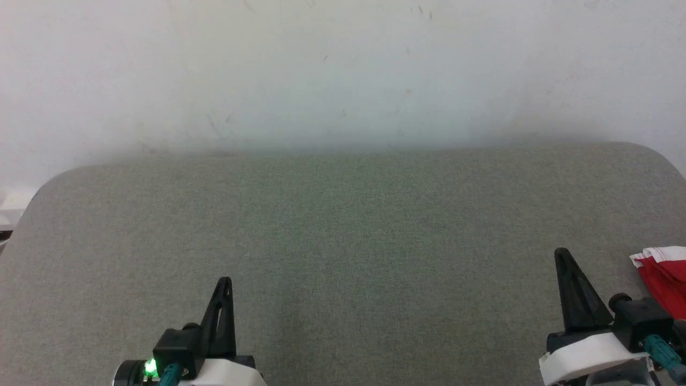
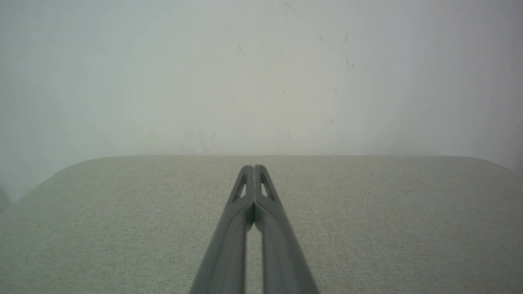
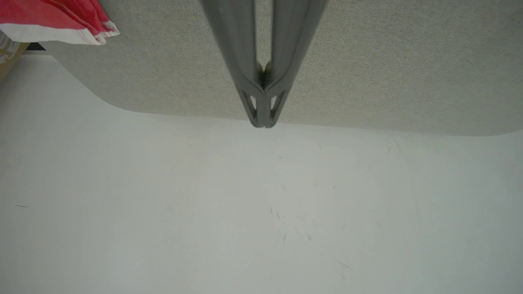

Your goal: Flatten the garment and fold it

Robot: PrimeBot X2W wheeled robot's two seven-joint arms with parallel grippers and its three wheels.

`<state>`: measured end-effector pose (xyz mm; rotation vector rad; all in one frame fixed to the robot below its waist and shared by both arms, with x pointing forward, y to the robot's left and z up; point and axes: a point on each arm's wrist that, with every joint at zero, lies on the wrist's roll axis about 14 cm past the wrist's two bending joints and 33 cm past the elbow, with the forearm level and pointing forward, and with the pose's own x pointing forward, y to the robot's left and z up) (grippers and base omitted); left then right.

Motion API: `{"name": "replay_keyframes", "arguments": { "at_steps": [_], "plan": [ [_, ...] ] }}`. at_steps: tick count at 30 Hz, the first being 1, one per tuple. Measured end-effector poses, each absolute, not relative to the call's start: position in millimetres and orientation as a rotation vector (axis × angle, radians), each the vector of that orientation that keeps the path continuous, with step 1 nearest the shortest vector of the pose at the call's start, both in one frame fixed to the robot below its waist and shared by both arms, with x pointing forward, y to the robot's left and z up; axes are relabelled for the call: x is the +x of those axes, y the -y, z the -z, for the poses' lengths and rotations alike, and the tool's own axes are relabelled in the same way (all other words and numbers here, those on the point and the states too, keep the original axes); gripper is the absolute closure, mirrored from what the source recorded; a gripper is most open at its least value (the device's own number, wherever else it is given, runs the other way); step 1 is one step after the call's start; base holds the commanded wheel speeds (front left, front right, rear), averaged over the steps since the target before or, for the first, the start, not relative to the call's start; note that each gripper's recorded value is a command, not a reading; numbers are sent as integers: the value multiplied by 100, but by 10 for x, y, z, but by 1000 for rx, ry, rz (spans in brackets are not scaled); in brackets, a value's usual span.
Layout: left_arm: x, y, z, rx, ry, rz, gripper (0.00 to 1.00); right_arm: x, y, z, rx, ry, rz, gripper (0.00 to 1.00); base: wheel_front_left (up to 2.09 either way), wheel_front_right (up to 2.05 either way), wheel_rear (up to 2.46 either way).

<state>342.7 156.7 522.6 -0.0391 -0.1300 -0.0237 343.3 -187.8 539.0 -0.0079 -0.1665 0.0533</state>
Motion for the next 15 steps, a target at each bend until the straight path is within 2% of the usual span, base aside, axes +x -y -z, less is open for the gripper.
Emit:
{"name": "replay_keyframes", "arguments": {
  "at_steps": [15],
  "plan": [
    [3447,-1590,-5189,-37,100,18,100,3454,1859,-5346,-9,138,-59,100,0,0,0]
  ]
}}
